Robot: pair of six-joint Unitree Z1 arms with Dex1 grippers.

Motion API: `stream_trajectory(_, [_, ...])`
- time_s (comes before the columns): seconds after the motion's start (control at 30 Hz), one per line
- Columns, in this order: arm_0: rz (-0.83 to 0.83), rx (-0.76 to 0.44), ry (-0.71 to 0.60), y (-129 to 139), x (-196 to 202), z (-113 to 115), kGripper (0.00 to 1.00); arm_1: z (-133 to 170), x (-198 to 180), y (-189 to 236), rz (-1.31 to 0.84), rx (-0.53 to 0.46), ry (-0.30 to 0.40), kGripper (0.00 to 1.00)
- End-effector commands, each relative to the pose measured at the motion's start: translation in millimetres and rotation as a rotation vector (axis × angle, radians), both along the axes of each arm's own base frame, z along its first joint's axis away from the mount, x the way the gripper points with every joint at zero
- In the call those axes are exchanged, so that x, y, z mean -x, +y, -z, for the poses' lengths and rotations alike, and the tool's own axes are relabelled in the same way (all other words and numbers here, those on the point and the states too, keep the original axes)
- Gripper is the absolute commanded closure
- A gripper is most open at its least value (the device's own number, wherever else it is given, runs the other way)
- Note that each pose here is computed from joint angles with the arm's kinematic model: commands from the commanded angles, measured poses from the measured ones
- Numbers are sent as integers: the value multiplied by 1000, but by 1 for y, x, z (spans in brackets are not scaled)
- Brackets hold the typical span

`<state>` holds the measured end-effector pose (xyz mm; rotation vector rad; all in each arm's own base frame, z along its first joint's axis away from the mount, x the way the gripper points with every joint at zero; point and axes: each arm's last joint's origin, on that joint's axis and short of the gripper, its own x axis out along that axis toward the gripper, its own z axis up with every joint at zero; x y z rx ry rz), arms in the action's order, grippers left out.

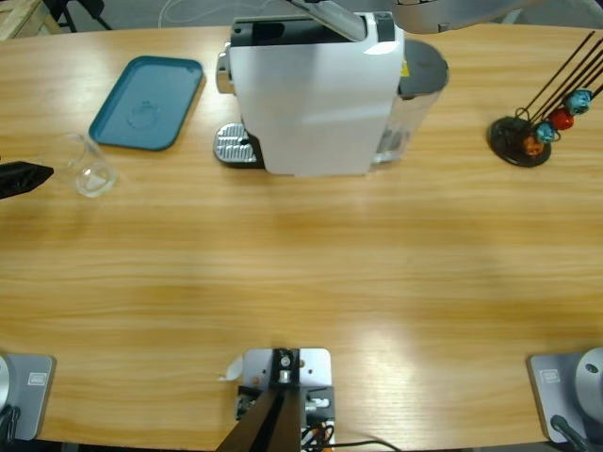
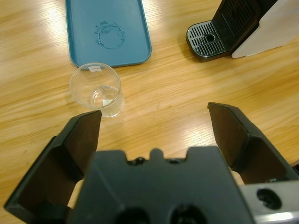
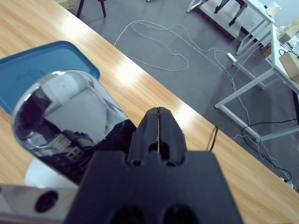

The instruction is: Pour coffee

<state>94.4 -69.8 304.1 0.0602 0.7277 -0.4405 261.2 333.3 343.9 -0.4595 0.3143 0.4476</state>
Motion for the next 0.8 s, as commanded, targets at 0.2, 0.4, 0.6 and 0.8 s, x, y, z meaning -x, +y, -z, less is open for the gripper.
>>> stream_trajectory(0.2, [12,-25,35,-2,-1,11,4,113,35,45,-100,163,195,1000])
stream_trajectory(0.4, [12,-26,35,-2,-1,11,4,123,36,43,-92,161,201,1000])
stream_trajectory(0.6, [12,-26,36,-2,-1,11,0,134,35,45,-82,160,215,1000])
stream_trajectory(0.8, [12,-27,36,-2,-1,11,0,147,34,48,-74,155,238,1000])
